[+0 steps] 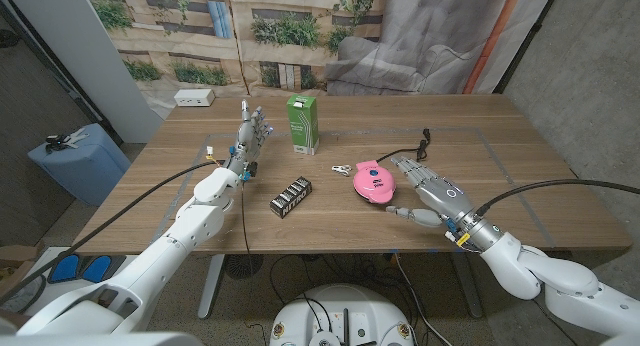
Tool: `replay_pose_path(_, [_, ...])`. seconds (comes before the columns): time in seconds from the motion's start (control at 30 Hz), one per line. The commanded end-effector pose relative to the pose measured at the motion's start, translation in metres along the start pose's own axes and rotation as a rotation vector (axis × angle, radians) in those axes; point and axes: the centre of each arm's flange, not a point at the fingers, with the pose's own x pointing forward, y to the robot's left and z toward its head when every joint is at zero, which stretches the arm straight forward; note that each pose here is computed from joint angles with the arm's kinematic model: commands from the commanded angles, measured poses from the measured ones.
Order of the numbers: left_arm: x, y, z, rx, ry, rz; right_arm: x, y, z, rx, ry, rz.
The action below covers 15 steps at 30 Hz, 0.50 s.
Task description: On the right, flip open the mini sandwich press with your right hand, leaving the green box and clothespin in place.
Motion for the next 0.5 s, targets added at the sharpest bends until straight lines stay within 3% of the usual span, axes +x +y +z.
replay_pose_path(0.03, [0.000,0.000,0.000,0.000,0.000,0.000,-0.002,0.016,0.006,-0.031,0.006,0.003])
replay_pose_path(0.5, [0.000,0.000,0.000,0.000,0.000,0.000,0.005,0.031,0.010,-0.084,-0.002,-0.045])
